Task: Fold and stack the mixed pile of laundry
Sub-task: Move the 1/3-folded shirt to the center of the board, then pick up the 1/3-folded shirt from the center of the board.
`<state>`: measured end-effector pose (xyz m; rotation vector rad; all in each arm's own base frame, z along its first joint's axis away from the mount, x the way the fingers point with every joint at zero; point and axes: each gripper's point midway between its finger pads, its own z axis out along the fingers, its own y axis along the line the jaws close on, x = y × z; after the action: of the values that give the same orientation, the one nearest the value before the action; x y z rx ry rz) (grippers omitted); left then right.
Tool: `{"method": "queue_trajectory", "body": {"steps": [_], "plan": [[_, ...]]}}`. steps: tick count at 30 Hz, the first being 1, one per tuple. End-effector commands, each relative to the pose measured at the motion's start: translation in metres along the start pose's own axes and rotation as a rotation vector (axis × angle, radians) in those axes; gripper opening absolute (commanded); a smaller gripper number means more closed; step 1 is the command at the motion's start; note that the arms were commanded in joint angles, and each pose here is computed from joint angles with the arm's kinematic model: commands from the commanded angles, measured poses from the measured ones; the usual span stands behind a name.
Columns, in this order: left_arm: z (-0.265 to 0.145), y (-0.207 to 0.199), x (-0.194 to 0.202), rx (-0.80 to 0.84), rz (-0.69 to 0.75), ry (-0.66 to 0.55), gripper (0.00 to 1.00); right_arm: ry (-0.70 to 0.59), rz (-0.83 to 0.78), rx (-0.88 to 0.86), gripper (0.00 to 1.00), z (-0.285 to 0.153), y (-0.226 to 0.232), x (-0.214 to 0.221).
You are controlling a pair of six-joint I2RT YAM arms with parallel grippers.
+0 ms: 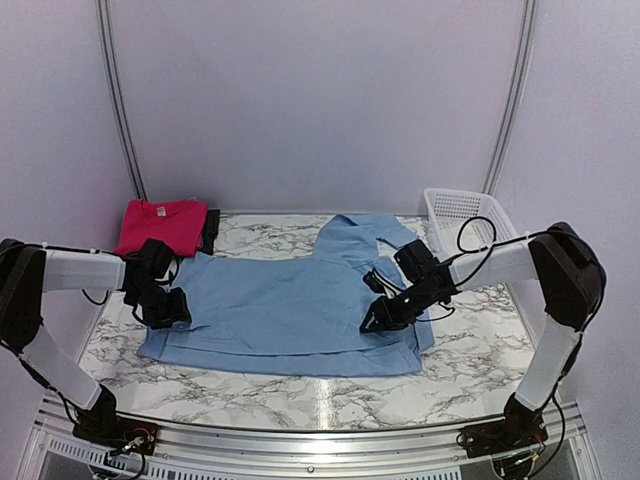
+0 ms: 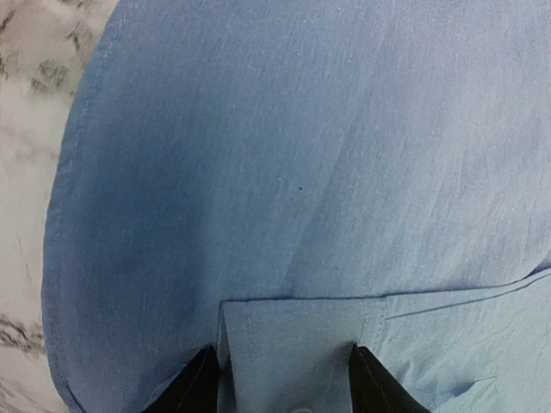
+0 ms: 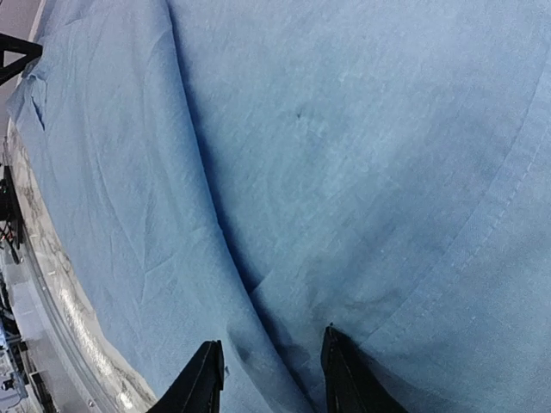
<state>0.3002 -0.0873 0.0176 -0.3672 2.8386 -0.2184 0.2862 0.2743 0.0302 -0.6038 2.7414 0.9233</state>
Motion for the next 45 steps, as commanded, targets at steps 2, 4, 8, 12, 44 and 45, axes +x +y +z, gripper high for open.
{"method": "queue_trajectory", "body": {"steps": [2,4,8,12,44,45], "plan": [[0.001,0.027,0.083,-0.033,-0.154,0.168,0.54,0.132,0.094,-0.005,0.4,0.002,-0.005,0.069],[-0.002,0.033,0.1,-0.037,-0.187,0.181,0.54,0.155,0.096,-0.024,0.4,-0.001,0.005,0.086],[-0.013,0.041,0.13,-0.027,-0.244,0.208,0.53,0.21,0.088,-0.058,0.4,-0.003,0.028,0.121],[-0.028,0.042,0.143,0.007,-0.272,0.204,0.53,0.232,0.105,-0.107,0.4,-0.01,0.047,0.142],[-0.018,-0.016,-0.106,0.12,0.004,-0.049,0.83,0.048,0.205,0.1,0.4,-0.008,-0.065,0.018],[-0.013,-0.015,-0.105,0.137,0.006,-0.036,0.84,0.055,0.205,0.114,0.4,-0.007,-0.069,0.02]]}}
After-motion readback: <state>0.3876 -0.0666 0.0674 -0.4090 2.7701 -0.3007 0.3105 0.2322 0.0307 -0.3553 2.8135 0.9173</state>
